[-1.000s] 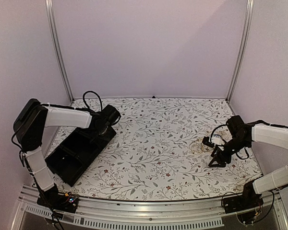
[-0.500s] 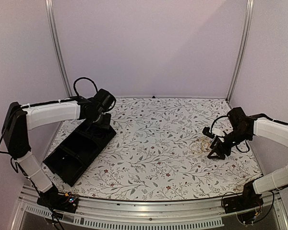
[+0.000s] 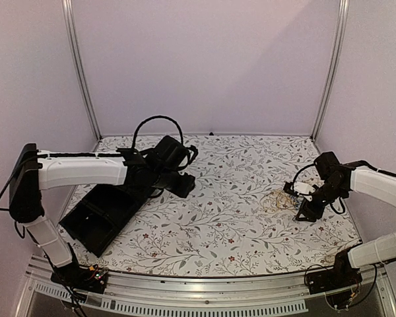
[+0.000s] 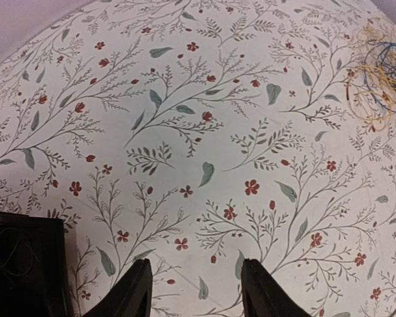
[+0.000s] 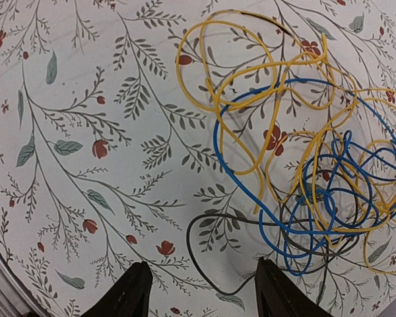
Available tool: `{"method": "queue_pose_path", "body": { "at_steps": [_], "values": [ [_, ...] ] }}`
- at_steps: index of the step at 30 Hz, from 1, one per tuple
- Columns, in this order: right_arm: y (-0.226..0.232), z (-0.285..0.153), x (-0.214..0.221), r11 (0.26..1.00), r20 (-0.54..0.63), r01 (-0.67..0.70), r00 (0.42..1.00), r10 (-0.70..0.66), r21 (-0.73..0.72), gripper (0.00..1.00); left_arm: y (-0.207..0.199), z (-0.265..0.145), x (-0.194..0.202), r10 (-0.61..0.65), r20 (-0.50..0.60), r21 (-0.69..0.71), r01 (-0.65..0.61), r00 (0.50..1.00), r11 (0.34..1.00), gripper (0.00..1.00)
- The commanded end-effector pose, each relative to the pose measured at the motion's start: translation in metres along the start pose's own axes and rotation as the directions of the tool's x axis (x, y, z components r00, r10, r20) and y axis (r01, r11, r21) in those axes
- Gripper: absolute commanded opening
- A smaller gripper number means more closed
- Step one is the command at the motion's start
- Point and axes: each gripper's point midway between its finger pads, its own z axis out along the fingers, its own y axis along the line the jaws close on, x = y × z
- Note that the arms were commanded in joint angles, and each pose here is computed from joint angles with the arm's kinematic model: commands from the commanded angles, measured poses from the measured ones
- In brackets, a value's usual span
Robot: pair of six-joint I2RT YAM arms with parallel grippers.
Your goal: Untangle the cables
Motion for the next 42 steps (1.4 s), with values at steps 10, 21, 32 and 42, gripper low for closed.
{"method": "queue_pose_path", "body": {
  "at_steps": [10,21,32,42],
  "values": [
    [-0.01,0.023,0.038,0.998,-0.158,0.019,0.987,-0.009,0.063,0.59,-0.079,0.023,0.003,0.087,0.026,0.207,-0.091,0.996,0.974,0.46],
    [0.024,-0.014,-0.014,0.994,-0.037,0.083,0.996,-0.086,-0.065,0.0,-0.095,0.021,-0.032,0.091,0.168,0.249,-0.132,0.982,0.959,0.46],
    [0.078,-0.136,-0.11,0.946,0.345,0.231,0.928,-0.144,-0.227,0.0,-0.169,-0.045,-0.09,0.096,0.49,0.438,-0.339,0.867,0.833,0.56],
    [0.078,-0.167,-0.154,0.911,0.448,0.322,0.875,-0.183,-0.257,0.0,-0.199,-0.104,-0.102,-0.065,0.712,0.502,-0.443,0.699,0.743,0.63]
  ]
}}
